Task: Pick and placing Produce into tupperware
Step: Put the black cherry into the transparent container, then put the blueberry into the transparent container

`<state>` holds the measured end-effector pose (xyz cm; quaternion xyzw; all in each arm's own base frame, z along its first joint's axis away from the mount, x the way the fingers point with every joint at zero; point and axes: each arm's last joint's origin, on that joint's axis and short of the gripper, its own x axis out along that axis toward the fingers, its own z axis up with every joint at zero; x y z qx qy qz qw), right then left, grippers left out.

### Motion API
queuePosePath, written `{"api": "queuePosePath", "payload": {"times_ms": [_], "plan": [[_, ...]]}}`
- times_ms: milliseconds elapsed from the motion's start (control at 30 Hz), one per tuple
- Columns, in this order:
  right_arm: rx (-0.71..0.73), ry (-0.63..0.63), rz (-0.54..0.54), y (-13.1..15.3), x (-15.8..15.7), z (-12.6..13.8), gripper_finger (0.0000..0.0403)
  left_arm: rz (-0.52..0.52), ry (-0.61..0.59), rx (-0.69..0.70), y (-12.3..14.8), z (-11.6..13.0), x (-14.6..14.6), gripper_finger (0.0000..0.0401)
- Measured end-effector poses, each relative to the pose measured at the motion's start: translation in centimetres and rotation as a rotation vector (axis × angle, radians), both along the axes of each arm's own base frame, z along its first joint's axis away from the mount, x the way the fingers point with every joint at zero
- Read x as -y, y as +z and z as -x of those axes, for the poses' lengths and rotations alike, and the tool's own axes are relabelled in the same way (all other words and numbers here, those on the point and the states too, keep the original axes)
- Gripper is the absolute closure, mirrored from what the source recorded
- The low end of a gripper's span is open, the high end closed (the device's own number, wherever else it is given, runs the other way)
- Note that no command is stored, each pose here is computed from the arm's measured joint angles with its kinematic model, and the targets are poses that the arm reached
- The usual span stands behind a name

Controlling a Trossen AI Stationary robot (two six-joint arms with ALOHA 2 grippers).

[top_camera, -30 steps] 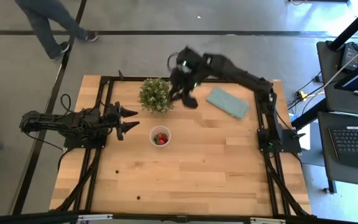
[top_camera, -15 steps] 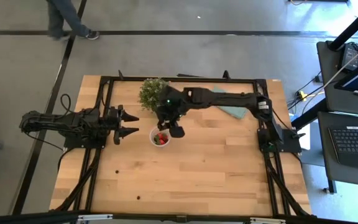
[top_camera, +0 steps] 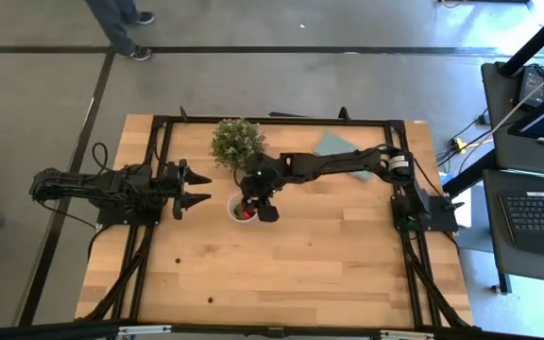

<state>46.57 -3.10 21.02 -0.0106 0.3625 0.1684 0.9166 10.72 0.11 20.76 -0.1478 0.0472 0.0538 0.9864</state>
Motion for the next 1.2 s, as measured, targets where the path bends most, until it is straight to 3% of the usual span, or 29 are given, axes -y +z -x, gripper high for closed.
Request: {"api": "queuePosePath", "payload": {"times_ms": [767,1200], "plan": [[0.008,-0.007,0.009,-0.11,0.11,-0.01,0.0272,0.001,0.001,-0.001,-0.01,0.00,-0.01,0.0151],[0.012,-0.009,0.008,0.49,0.14,-0.16,0.0181,0.000,0.001,-0.001,-0.01,0.00,-0.01,0.0151]]}}
